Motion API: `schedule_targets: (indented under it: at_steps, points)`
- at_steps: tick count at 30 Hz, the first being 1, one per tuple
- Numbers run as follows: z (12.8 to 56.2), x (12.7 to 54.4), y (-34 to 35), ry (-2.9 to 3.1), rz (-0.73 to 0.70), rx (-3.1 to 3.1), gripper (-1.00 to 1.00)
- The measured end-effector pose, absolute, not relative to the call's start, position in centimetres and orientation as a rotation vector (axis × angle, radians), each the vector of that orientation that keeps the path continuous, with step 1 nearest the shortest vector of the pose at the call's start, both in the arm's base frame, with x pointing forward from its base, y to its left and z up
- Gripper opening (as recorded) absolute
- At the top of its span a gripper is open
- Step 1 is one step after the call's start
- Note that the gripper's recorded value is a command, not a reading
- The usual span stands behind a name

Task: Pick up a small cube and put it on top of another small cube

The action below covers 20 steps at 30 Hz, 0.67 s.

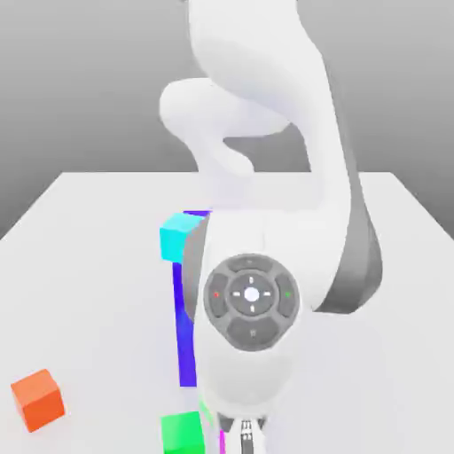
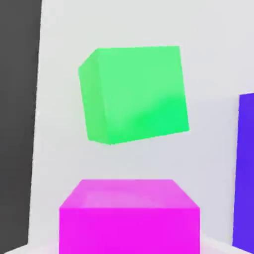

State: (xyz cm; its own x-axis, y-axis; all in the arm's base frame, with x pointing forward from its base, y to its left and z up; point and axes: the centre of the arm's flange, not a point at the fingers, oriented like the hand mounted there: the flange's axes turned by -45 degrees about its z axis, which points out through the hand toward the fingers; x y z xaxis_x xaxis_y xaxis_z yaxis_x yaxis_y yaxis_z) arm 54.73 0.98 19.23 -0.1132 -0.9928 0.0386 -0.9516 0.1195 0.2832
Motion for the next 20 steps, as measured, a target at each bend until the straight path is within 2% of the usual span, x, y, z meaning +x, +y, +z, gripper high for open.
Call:
schedule_targets:
  at_steps: [8, 13, 14, 15, 20]
  points:
    - [23.2, 51.7, -2.9, -2.718, -0.067, 1.431, -1.0]
    - [23.2, 51.7, -2.9, -2.72, -0.058, 1.432, -1.0]
    - [21.5, 51.0, -3.8, -2.803, -0.044, 1.326, -1.0]
    - [19.4, 50.3, -4.6, -2.871, -0.029, 1.232, 1.0]
    - [19.4, 50.3, -4.6, -2.871, -0.029, 1.232, 1.0]
